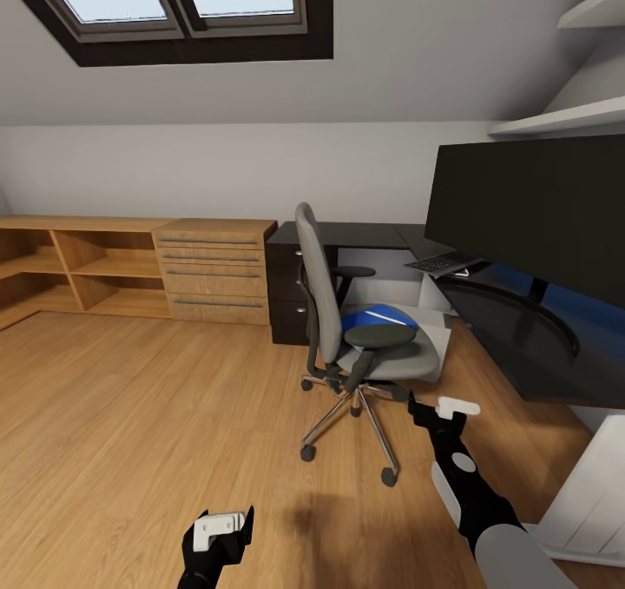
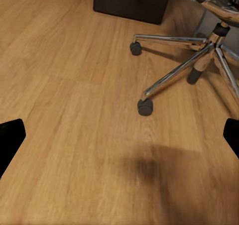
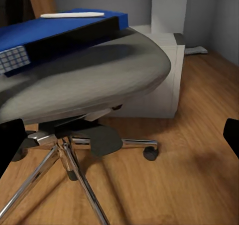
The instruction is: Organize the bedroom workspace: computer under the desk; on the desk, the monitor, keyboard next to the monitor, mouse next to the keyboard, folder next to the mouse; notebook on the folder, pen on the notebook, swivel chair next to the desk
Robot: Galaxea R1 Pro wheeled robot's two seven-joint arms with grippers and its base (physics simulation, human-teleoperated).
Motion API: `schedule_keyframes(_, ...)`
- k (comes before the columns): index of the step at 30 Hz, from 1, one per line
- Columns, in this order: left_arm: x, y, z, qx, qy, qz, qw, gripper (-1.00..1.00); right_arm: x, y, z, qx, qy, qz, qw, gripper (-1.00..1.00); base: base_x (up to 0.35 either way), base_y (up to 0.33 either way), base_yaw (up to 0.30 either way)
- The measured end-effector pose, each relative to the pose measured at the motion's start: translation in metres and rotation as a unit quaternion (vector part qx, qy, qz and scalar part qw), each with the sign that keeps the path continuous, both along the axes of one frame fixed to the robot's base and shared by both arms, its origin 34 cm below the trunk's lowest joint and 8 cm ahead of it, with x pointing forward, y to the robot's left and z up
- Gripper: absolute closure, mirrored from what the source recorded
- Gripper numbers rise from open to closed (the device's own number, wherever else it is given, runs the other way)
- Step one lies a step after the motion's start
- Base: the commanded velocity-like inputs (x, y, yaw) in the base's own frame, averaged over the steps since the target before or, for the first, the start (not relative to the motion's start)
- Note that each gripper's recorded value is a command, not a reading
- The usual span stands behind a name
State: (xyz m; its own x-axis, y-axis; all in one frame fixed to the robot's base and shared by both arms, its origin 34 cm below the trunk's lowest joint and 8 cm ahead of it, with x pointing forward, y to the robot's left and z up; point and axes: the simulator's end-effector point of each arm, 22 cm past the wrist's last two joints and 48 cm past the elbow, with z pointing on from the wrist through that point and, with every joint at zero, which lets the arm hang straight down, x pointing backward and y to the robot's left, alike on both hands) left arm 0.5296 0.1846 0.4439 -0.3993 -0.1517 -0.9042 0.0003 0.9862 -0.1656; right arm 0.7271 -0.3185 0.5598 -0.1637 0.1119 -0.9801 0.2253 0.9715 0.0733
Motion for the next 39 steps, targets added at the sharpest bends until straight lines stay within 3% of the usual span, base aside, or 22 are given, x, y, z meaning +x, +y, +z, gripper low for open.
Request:
schedule_keyframes(10, -0.004, 0.000, -0.007, 0.000, 0.008, 0.001, 1.0000, -1.00, 0.000, -0.004, 0.002, 0.001, -0.003, -0.003, 1.0000, -1.00, 0.000, 0.000, 0.000)
schedule_keyframes(20, -0.004, 0.000, -0.007, 0.000, 0.009, 0.001, 1.0000, -1.00, -0.002, -0.017, 0.003, 0.021, -0.009, -0.023, 0.9995, -1.00, 0.000, 0.000, 0.000)
schedule_keyframes(39, -0.004, 0.002, -0.007, 0.001, 0.009, 0.001, 1.0000, -1.00, -0.002, -0.012, 0.005, 0.032, -0.013, -0.024, 0.9991, -1.00, 0.000, 0.000, -0.033)
